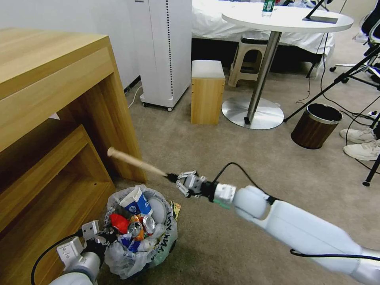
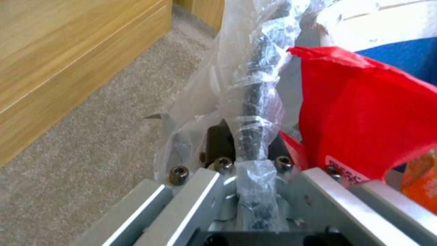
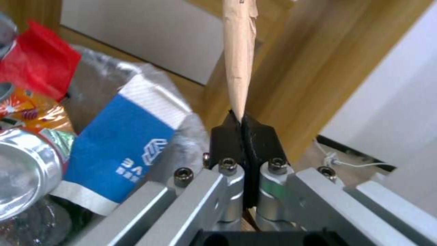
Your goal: Pick up the trash bin and place the garbage on the floor into it.
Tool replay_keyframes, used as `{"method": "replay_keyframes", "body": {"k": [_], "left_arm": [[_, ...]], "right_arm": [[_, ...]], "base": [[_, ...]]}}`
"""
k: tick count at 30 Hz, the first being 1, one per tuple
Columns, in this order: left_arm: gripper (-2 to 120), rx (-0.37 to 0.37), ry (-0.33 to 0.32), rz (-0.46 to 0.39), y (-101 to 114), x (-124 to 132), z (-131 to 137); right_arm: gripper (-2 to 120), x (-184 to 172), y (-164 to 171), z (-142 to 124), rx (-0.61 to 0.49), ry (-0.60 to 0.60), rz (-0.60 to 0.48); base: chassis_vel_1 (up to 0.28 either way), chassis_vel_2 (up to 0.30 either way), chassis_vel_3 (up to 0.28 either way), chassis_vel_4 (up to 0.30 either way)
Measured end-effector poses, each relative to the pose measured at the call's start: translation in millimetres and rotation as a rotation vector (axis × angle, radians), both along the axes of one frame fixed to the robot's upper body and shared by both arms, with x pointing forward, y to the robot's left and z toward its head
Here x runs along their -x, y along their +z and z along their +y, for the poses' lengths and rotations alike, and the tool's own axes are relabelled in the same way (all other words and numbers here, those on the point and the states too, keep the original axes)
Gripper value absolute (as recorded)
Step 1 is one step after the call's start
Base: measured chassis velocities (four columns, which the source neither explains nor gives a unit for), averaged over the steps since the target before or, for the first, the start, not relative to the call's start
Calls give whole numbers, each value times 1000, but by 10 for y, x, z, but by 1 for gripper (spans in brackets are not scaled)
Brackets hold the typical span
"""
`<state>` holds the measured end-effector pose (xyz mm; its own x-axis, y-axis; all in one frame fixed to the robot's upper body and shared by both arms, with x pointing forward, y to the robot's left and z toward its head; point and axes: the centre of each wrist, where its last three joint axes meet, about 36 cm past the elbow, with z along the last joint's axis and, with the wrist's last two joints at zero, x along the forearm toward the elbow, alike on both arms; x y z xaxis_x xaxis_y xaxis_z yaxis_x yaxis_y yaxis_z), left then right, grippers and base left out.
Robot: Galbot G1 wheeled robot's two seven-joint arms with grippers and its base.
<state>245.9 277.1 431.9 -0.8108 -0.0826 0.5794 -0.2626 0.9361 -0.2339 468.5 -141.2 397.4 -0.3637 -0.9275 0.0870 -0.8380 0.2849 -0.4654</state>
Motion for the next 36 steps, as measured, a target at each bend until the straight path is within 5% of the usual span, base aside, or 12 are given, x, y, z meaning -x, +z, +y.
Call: {"method": "replay_keyframes", "body": {"k": [8,36], "left_arm": [[0,-3,5,-6,33,15,7],[0,11,5,-18,63,10,-1]], "right_arm": [[0,43,-112,255,34,64,-3],[0,220,-620,508,104,158,-8]], "base": [[0,0,0,0],[0,0,0,0]]}}
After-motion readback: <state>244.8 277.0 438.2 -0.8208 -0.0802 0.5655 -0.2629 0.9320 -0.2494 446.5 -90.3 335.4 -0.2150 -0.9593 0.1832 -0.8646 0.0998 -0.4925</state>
